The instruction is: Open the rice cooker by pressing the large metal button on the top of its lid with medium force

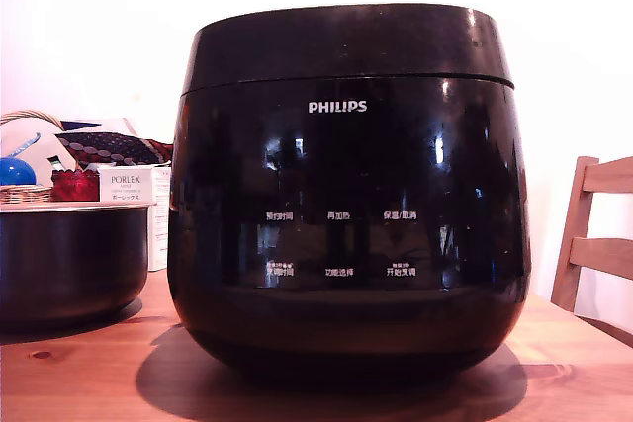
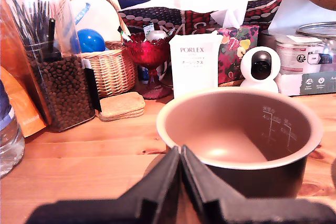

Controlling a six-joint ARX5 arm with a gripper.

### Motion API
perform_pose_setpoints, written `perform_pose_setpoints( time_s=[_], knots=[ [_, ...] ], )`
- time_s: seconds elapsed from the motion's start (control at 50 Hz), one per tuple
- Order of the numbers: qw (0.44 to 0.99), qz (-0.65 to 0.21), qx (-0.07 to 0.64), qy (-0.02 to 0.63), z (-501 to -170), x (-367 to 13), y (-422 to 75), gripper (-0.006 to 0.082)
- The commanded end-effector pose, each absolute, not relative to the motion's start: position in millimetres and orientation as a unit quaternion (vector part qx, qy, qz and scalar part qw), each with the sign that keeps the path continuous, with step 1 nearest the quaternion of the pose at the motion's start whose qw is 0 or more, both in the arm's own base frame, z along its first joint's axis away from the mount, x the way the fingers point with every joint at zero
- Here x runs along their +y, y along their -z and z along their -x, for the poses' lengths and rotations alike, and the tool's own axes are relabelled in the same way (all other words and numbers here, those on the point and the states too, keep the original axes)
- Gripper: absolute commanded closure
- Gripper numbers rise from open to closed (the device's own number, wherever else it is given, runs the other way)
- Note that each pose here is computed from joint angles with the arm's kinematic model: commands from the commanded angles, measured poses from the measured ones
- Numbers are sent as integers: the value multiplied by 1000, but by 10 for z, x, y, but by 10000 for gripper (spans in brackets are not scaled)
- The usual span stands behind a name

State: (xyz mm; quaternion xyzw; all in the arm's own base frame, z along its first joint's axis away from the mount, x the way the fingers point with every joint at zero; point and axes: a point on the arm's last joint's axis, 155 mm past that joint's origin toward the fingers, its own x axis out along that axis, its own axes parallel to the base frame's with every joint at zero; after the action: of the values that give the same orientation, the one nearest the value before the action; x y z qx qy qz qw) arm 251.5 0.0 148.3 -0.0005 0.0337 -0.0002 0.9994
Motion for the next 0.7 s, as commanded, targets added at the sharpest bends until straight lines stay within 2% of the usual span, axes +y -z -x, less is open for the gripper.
perform_pose_setpoints(
  time_s=[0.0,0.48,0.68],
  knots=[
    [997,27,67,9,-2504,-37,-1283,788],
    [997,28,66,9,-2505,-39,-1290,788],
    [999,42,3,11,-2518,-38,-1638,788]
  ],
)
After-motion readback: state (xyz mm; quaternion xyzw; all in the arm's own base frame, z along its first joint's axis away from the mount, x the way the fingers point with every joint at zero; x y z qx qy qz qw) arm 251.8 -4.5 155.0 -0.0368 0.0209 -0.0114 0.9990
